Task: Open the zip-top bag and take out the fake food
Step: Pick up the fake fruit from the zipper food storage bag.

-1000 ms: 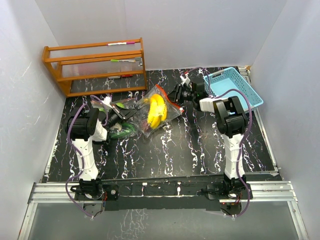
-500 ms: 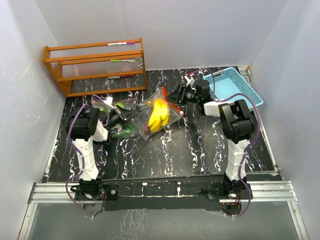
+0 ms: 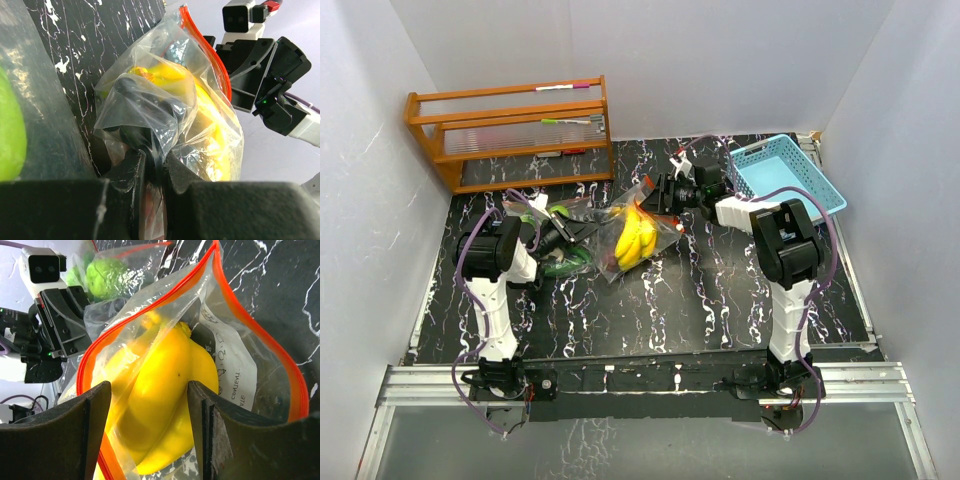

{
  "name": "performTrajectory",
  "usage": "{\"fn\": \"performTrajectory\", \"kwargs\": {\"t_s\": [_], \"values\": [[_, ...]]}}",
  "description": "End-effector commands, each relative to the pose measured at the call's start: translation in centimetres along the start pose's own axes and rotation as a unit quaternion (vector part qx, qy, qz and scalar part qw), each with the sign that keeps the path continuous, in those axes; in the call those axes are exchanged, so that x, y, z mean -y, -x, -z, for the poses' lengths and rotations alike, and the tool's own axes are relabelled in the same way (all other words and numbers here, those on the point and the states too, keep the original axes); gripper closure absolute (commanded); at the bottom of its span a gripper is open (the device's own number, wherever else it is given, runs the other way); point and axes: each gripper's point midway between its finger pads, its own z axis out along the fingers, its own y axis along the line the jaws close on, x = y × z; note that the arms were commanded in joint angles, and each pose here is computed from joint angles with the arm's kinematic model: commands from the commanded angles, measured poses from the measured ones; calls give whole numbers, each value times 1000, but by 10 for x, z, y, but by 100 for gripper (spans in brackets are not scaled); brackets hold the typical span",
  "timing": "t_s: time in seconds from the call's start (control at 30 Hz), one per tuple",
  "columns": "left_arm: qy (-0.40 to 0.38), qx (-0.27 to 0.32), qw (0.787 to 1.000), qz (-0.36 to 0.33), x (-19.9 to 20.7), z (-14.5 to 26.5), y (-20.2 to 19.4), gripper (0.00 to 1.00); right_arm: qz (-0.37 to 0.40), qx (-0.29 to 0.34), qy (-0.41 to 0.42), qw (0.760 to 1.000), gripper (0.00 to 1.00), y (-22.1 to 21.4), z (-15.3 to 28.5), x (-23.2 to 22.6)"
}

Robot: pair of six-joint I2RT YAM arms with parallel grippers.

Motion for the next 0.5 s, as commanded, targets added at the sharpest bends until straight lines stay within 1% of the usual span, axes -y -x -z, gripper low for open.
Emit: {"fn": "performTrajectory", "kwargs": {"t_s": [0.0,0.07,0.17,0.27,0.3,0.4,0.47], "values": [[-57,10,996,-61,27,0,4,100,-10,-47,-11,999,37,-24,1,3],[-56,10,997,-61,27,0,4,100,-20,-60,-18,998,39,-37,6,4],[-55,8,997,-59,26,-1,2,100,-30,-72,-15,997,48,-51,14,0],[-57,6,997,-59,27,-3,0,100,-40,-88,5,995,63,-58,17,-8],[-57,5,997,-60,27,-3,-1,100,-41,-87,15,995,67,-58,18,-12],[-59,6,996,-62,30,-4,-1,100,-34,-75,34,996,86,-50,22,-26],[-59,8,996,-66,32,-3,-1,100,-31,-62,26,997,92,-43,25,-29]]}}
